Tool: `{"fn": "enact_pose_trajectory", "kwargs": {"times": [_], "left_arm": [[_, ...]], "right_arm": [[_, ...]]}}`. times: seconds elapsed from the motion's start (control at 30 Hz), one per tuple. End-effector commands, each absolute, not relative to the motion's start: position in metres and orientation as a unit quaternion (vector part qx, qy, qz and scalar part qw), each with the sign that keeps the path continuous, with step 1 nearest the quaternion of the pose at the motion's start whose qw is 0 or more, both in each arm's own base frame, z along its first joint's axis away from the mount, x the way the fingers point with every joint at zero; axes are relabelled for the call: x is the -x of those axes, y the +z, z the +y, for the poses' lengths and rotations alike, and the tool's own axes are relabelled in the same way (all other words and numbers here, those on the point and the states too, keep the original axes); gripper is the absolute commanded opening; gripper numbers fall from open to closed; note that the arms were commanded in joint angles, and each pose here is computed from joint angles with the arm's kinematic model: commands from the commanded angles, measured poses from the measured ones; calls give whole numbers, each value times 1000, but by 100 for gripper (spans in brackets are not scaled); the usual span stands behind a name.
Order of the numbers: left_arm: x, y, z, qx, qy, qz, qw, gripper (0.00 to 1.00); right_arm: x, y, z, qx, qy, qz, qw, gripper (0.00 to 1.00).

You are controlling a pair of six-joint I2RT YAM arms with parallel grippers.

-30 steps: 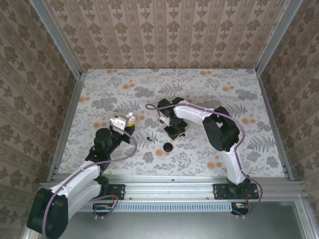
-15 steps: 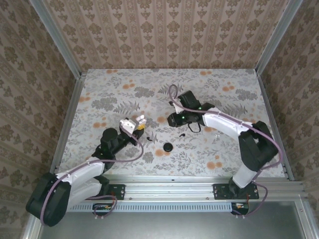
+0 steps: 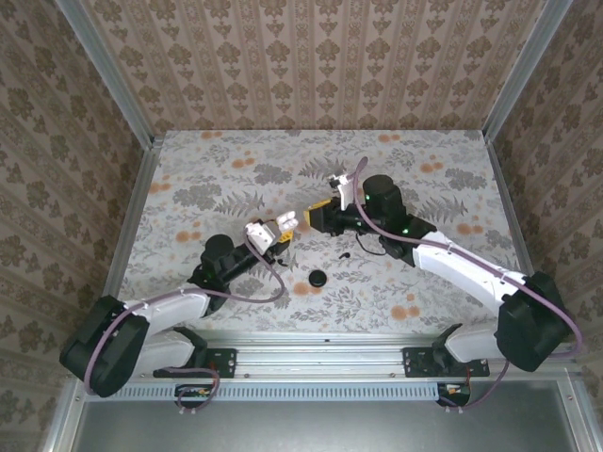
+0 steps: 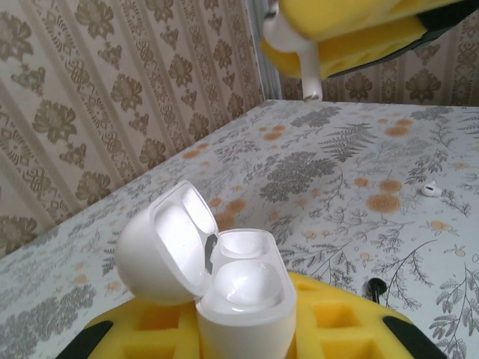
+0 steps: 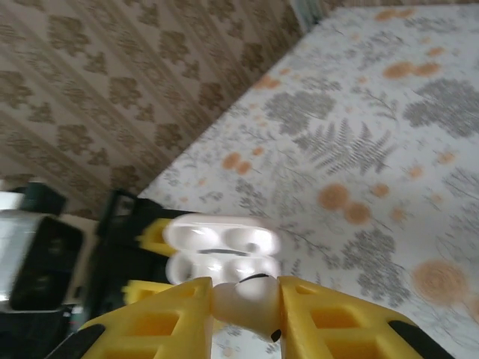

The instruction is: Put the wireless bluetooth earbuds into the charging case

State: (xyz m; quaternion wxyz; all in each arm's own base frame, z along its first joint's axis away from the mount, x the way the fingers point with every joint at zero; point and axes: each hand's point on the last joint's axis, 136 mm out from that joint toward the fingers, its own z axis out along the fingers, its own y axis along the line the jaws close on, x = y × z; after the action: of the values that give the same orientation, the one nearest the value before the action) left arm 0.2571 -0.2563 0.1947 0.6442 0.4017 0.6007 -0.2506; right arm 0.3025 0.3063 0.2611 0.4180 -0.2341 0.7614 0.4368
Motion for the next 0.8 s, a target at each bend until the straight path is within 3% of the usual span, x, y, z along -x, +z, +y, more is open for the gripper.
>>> {"fn": "enact_pose_trajectory", "kwargs": {"times": [0.0,0.77], "left_arm": [[-253,221,-269,-421,-259,551,672,8],[-252,240,-282,-427,-246,525,694,8]], "right_arm": [[-287,279,317,256,464,729,434,28],[-283,261,337,255,485,719,427,27]]}}
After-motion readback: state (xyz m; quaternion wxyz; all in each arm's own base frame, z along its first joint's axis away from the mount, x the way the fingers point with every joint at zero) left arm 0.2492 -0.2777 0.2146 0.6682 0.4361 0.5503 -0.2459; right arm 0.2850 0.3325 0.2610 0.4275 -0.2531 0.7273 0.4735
